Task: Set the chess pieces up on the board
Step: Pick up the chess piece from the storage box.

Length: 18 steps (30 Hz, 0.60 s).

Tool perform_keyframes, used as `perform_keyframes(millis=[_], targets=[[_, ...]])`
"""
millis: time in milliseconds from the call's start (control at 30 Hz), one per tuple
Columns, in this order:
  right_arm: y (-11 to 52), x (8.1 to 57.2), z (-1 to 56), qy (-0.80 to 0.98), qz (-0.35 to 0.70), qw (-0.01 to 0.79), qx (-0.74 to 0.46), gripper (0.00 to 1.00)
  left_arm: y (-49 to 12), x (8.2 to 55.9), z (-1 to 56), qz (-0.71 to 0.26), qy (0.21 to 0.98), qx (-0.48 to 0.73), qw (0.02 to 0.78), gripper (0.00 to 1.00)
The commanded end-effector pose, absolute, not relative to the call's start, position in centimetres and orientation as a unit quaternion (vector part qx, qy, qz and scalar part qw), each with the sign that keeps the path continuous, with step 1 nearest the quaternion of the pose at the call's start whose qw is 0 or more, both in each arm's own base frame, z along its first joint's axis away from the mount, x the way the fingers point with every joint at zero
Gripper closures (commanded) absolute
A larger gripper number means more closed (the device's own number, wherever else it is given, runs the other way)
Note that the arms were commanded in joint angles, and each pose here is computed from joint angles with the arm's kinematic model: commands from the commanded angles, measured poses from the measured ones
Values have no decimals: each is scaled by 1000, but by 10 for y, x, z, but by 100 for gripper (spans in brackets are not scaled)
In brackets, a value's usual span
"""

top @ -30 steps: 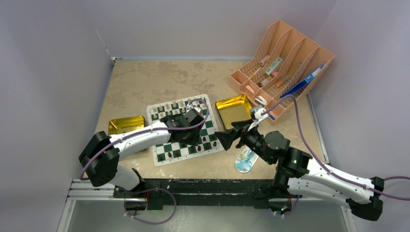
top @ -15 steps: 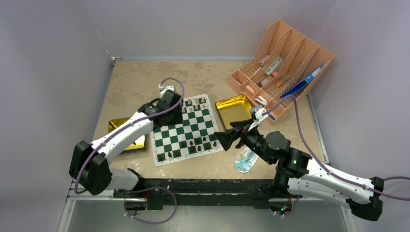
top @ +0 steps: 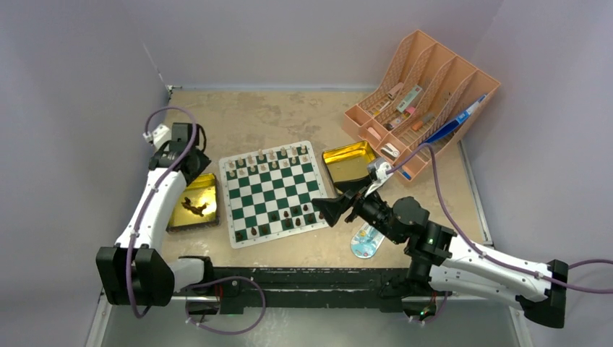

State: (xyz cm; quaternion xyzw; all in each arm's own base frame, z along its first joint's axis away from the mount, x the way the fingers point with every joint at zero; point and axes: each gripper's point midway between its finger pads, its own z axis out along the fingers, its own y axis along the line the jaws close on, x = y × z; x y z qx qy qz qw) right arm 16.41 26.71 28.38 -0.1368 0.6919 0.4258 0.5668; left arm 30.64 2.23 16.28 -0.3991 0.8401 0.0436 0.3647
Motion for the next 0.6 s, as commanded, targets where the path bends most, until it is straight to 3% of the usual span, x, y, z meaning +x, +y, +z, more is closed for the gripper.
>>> perform_keyframes(millis=[0,167,567], targets=[[277,161,298,657,453,583,-150,1,60,284,156,88,785,-515,333,52],[284,165,288,665,439,582,-165,1,76,273,134,79,753,-580,301,53],[291,168,285,658,441,586,-169,1,109,267,74,123,768,-579,244,67]])
